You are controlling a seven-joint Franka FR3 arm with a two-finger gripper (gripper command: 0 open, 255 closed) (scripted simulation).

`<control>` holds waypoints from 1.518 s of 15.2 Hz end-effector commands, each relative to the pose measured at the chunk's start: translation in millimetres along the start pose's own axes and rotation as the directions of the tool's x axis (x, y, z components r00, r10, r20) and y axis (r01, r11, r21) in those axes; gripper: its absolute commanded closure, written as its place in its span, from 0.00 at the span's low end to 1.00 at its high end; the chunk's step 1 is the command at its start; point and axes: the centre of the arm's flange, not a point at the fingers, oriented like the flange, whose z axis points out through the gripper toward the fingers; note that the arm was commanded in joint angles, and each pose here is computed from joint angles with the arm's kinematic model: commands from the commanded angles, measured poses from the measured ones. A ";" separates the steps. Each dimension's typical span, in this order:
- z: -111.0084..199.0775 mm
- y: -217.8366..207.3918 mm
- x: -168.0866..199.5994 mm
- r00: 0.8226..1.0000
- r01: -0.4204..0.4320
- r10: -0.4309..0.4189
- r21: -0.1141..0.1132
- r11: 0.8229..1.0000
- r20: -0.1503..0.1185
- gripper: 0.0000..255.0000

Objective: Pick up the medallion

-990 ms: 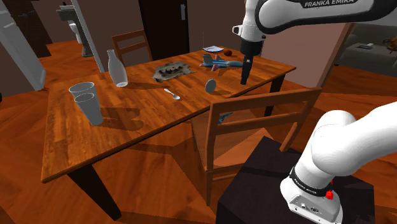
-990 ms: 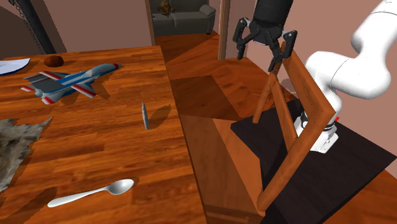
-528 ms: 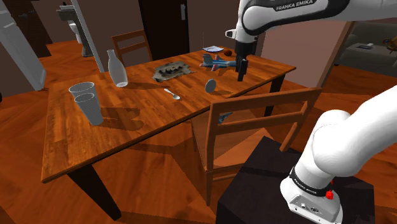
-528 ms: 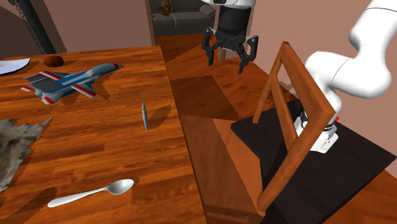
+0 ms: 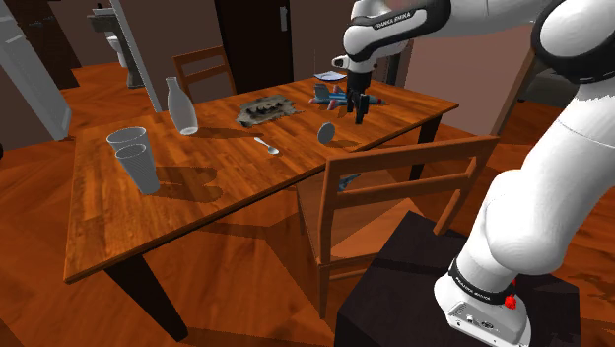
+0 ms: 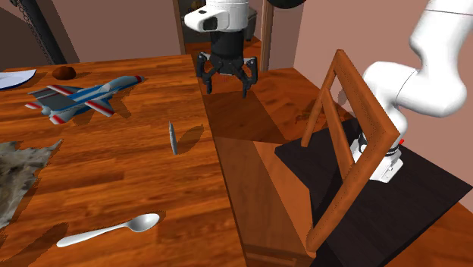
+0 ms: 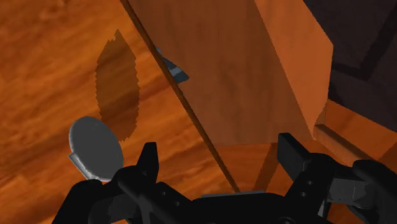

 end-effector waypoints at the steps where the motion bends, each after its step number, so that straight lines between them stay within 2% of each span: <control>1: 10.8 23.6 6.4 0.997 0.072 -0.072 0.008 0.997 0.001 0.00; 6: 38.9 82.1 30.3 0.973 0.233 -0.233 0.031 0.972 -0.001 0.00; 13: 77.7 150.5 75.3 0.901 0.433 -0.434 0.060 0.899 -0.009 0.00; 22: 117.6 149.0 74.8 0.901 0.433 -0.434 0.060 0.899 -0.009 0.00; 23: 117.2 148.4 74.7 0.901 0.433 -0.434 0.060 0.899 -0.009 1.00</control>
